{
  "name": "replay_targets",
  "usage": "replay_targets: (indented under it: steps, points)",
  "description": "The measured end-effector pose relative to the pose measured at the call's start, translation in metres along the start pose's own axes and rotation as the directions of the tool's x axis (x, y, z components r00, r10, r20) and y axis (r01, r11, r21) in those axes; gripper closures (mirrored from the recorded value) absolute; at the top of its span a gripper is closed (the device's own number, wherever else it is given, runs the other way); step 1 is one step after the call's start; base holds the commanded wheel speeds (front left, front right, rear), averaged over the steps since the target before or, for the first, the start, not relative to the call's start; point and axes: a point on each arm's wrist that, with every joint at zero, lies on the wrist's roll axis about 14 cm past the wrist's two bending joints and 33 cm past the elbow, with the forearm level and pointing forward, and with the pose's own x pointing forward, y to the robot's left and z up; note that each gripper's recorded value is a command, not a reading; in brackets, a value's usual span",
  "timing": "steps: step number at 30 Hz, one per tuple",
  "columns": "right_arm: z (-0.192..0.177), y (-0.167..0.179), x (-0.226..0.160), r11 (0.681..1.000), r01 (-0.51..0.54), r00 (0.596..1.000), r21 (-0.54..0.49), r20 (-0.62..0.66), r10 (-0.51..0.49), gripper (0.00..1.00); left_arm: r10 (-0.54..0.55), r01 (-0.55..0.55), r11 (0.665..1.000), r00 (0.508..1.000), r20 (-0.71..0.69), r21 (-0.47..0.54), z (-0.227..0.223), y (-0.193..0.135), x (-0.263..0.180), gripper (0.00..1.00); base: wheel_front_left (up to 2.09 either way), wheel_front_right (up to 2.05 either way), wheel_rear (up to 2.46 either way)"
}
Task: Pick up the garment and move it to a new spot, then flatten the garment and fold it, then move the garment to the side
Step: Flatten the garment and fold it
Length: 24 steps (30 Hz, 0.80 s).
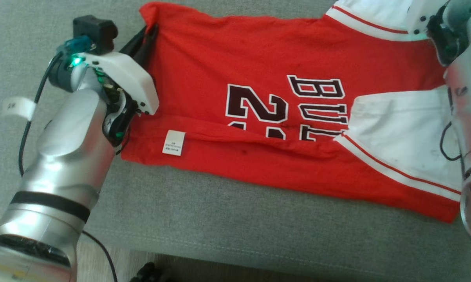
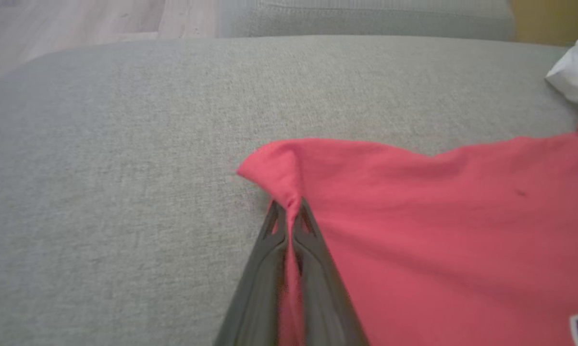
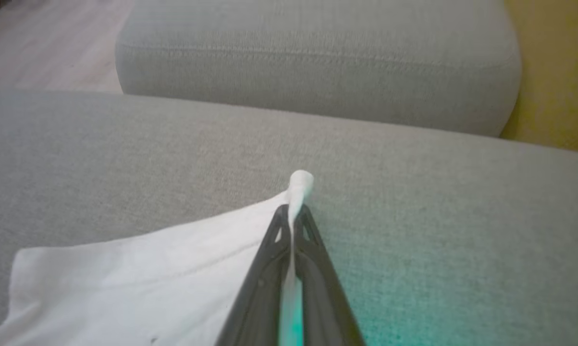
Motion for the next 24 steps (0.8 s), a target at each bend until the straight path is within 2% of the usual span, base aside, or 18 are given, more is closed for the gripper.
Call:
replay_targets:
  steps: [7,16,24]
  points:
    - [0.045,-0.017,-0.018,0.999,0.041,0.974,0.008,0.221,-0.041,1.00,0.026,-0.024,0.999,0.996,0.086,-0.023,0.018,0.005,-0.001,1.00,0.00,0.00,0.00]
    - [0.077,-0.012,-0.053,0.997,0.015,0.920,0.075,0.390,-0.043,1.00,0.037,-0.028,0.998,0.985,0.170,-0.056,0.038,0.000,-0.008,1.00,0.00,0.00,0.00]
    - [0.042,0.001,-0.095,0.990,-0.041,0.913,0.137,0.408,-0.019,1.00,0.070,-0.051,0.992,0.981,0.179,-0.112,0.024,-0.009,-0.036,1.00,0.00,0.00,0.00]
